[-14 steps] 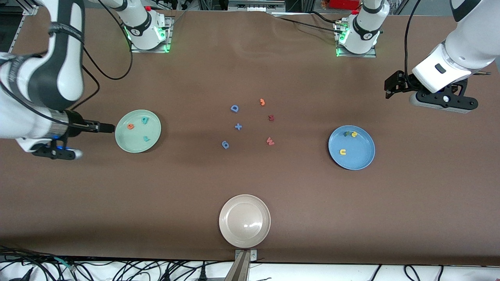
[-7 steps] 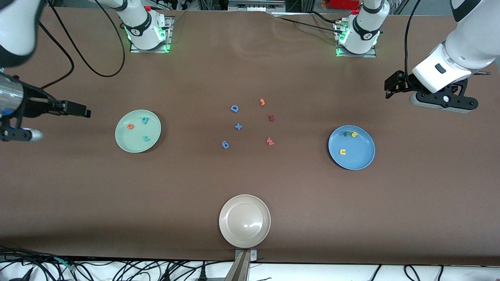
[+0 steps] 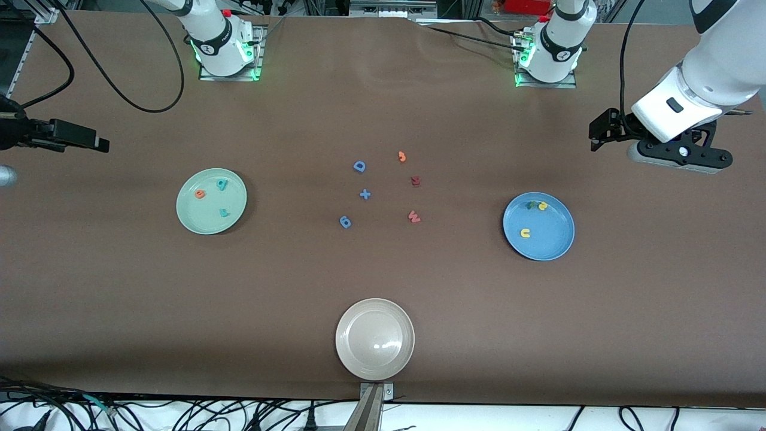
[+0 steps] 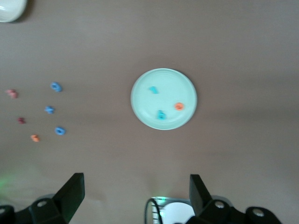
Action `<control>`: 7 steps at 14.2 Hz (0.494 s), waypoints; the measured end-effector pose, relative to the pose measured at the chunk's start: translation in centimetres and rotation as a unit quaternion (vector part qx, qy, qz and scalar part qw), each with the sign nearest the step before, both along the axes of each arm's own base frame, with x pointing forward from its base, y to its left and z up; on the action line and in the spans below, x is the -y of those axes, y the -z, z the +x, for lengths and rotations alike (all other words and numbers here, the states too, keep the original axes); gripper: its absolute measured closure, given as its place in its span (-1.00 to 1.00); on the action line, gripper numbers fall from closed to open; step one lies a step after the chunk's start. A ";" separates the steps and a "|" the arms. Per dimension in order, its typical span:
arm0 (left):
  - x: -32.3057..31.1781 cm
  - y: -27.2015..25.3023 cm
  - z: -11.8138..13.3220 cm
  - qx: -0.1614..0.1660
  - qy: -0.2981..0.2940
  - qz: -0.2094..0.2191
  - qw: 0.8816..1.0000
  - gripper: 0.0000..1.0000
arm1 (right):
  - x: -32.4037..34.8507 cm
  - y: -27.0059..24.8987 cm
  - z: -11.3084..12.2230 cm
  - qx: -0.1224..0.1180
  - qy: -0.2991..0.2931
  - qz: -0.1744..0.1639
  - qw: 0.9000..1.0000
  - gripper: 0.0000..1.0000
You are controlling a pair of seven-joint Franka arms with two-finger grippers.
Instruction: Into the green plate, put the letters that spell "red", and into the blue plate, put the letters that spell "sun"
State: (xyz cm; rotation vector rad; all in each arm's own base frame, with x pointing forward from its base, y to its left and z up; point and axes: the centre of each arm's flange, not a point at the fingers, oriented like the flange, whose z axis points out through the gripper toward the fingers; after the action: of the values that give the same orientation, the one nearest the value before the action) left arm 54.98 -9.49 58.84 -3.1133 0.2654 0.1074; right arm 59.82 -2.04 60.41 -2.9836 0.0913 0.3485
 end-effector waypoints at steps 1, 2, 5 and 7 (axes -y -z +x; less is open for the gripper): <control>0.0 0.0 0.0 0.000 0.000 0.000 1.000 -1.00 | 0.5 0.1 0.2 0.002 -0.005 -0.013 1.000 -0.99; 0.0 0.0 0.0 0.000 0.000 0.000 1.000 -1.00 | 0.9 -0.1 0.4 0.010 -0.011 -0.024 1.000 -1.00; 0.0 0.0 0.0 -0.001 0.000 0.000 1.000 -1.00 | 2.4 -1.9 -0.2 0.034 -0.020 -0.042 0.998 -1.00; 0.0 0.0 0.0 -0.001 0.000 0.000 1.000 -1.00 | 3.5 -2.7 -0.5 0.046 -0.021 -0.053 0.997 -1.00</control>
State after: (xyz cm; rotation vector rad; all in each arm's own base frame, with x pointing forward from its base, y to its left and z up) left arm 54.96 -9.48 58.82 -3.1130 0.2653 0.1104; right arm 59.35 -5.50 63.06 -3.1043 0.0380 0.2168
